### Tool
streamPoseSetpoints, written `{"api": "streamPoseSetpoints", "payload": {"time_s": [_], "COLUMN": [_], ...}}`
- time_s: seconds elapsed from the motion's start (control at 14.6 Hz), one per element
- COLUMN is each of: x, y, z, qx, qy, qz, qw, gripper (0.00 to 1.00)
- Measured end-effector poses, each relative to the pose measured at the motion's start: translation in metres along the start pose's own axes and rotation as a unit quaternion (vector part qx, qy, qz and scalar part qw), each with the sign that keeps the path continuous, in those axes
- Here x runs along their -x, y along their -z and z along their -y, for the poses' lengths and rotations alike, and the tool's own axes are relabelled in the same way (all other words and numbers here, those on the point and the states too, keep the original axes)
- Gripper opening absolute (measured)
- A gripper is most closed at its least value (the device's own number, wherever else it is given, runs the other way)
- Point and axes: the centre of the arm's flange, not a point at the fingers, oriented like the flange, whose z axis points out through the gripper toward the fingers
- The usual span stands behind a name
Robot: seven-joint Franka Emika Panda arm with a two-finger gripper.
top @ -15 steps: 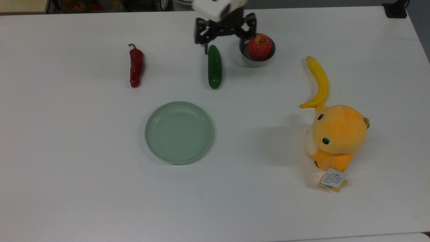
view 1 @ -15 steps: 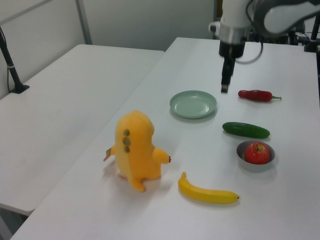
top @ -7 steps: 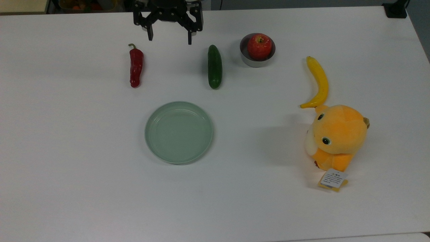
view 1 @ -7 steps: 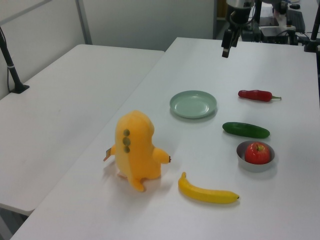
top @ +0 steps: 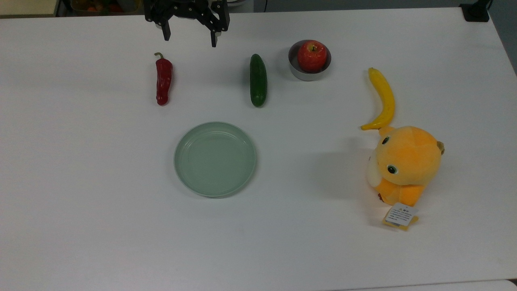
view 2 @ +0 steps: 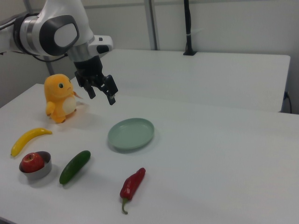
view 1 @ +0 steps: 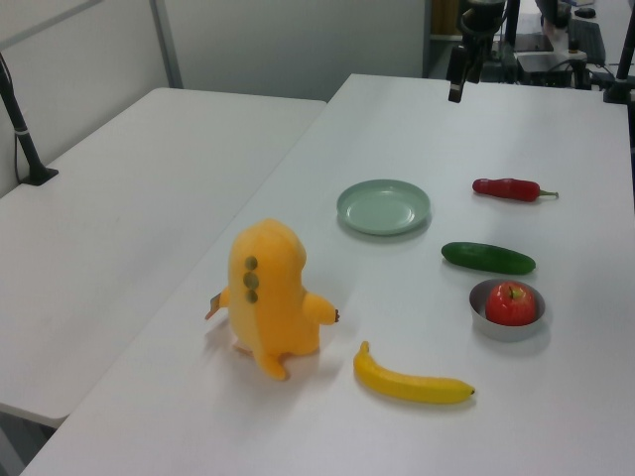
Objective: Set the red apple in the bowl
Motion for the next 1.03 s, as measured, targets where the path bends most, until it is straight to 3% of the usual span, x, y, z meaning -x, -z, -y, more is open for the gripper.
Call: {"api": "streamPoseSetpoints", "payload": {"time_s": [1.03], "x": [-0.001], "y": [0.000], "z": [-0.010], "qx": [-0.010], "qy": [0.010], "qz": [0.001], "qw": [0.9999], "gripper": [1.00]}}
